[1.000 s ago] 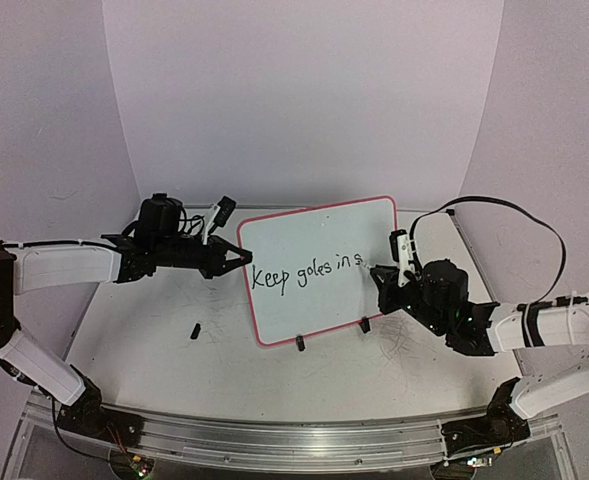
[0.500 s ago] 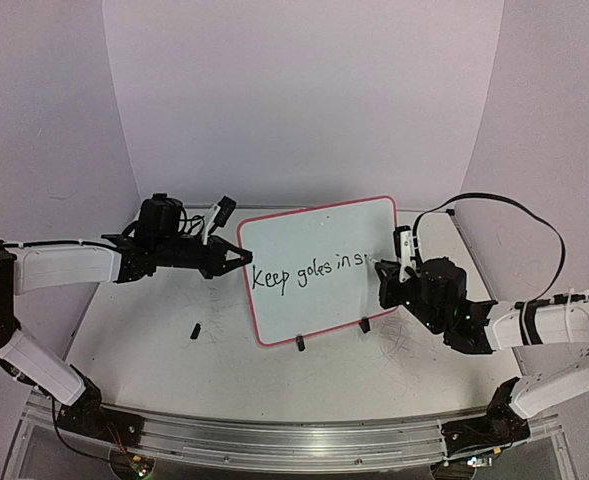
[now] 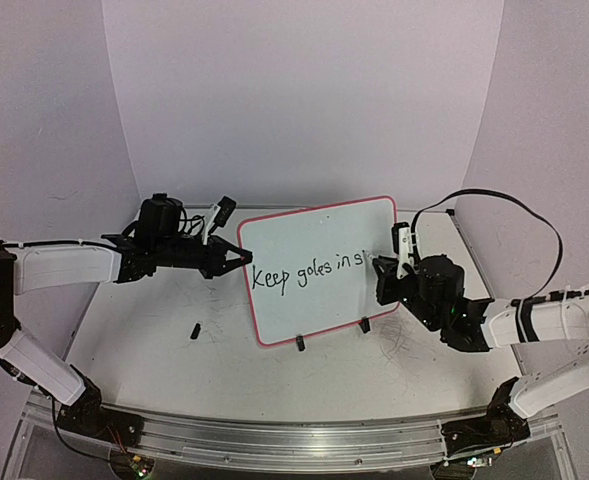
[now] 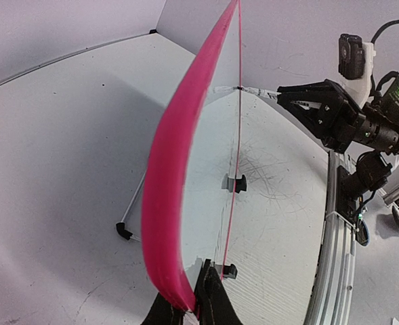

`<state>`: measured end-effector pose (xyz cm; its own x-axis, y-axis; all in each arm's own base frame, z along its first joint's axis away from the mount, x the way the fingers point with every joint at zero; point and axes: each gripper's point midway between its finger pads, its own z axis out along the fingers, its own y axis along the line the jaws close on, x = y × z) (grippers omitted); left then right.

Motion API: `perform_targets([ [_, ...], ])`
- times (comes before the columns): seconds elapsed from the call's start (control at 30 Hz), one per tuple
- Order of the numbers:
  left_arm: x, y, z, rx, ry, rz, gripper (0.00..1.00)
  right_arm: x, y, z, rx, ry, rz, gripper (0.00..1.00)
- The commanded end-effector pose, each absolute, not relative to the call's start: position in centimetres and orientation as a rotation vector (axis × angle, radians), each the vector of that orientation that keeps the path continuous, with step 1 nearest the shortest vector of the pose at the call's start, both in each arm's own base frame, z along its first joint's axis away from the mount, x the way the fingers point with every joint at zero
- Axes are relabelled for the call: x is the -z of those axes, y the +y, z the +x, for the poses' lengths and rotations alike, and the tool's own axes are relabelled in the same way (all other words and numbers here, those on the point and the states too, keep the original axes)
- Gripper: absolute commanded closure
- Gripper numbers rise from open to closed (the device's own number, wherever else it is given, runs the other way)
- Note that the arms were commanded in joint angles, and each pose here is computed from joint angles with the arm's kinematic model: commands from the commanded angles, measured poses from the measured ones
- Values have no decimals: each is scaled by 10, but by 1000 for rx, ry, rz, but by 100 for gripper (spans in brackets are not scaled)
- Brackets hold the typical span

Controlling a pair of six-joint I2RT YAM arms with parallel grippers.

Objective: Write a sentence on the whiteboard

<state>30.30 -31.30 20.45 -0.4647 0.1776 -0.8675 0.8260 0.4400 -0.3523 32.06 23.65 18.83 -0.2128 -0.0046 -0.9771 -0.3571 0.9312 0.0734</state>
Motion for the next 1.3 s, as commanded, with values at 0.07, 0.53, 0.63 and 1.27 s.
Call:
perform_targets([
  [0.07, -205, -298, 336, 804, 1875, 814, 100, -196, 233, 329, -297, 1759, -212, 100],
  [0.53, -204, -297, 336, 803, 1878, 813, 100, -213, 227, 315, -363, 1693, -217, 100],
  [0.63, -205, -297, 336, 802, 1876, 812, 100, -204, 229, 316, -360, 1724, -222, 100],
  [1.27, -205, -296, 335, 799, 1876, 810, 100, -192, 235, 319, -354, 1768, -244, 100],
])
